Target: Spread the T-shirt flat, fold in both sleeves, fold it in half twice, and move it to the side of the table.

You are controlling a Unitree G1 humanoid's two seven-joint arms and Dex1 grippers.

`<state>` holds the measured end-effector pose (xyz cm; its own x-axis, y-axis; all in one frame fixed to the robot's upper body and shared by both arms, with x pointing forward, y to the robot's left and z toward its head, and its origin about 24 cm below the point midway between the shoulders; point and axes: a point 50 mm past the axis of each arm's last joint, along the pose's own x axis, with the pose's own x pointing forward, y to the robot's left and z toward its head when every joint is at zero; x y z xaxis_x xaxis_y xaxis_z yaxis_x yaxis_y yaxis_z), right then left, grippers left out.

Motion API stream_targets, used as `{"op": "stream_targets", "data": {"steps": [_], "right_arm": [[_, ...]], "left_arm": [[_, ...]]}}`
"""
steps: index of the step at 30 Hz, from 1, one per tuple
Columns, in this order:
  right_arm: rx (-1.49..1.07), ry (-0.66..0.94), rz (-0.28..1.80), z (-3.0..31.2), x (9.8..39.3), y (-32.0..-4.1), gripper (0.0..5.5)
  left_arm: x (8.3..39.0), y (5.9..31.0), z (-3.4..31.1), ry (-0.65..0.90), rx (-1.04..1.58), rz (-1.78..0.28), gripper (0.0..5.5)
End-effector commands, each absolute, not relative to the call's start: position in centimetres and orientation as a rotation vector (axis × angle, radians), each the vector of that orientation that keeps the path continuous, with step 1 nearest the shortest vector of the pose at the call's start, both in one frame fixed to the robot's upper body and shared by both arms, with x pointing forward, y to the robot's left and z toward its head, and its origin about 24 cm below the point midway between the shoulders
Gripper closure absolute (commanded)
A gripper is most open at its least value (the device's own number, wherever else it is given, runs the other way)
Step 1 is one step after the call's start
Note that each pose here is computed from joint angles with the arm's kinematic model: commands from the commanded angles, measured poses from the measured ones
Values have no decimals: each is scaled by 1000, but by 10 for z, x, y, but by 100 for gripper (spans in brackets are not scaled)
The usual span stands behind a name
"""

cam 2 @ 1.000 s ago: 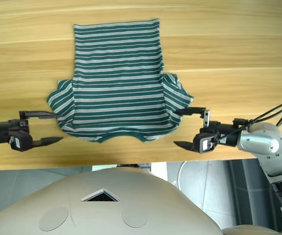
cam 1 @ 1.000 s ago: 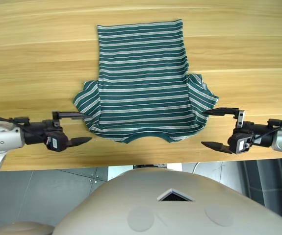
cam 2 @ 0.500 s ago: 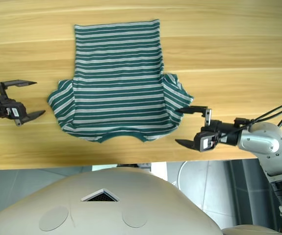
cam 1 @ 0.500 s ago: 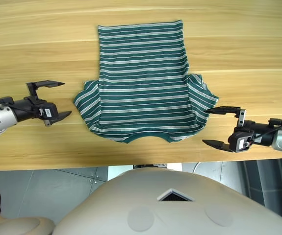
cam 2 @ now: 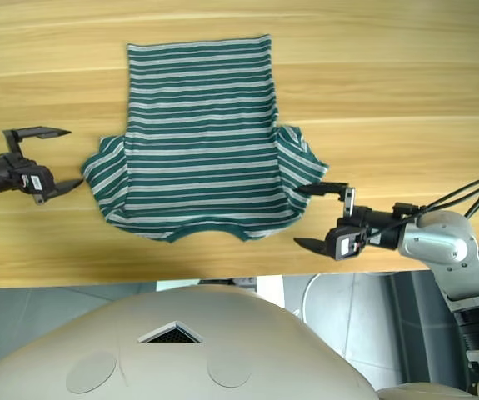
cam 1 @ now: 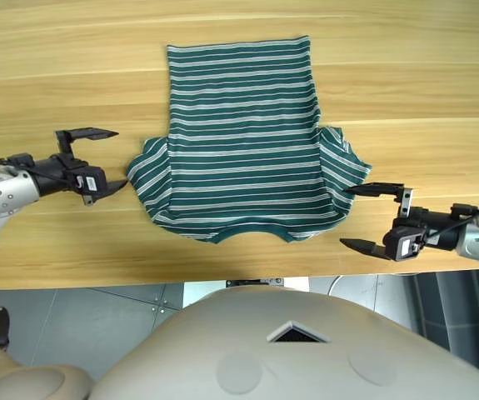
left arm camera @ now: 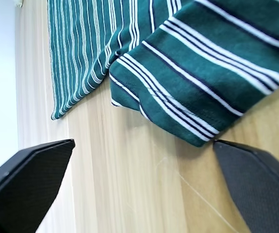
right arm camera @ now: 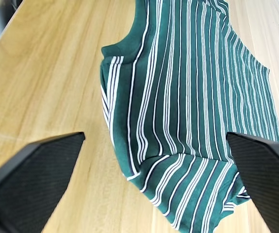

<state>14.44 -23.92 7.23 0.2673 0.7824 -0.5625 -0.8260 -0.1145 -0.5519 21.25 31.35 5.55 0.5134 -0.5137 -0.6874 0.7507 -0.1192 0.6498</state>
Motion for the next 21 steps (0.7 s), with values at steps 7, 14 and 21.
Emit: {"op": "stream_targets", "data": {"steps": [7, 14, 21], "right_arm": [[-997, 34, 1360, 74, 146, -237, 10], [-993, 25, 1362, 74, 146, -235, 10], [-992, 21, 1361, 74, 145, -235, 10]], "left_arm": [[190, 307, 20, 373, 1252, -1255, 18], [183, 307, 18, 396, 1236, -1288, 18], [181, 305, 16, 401, 1234, -1296, 18]]}}
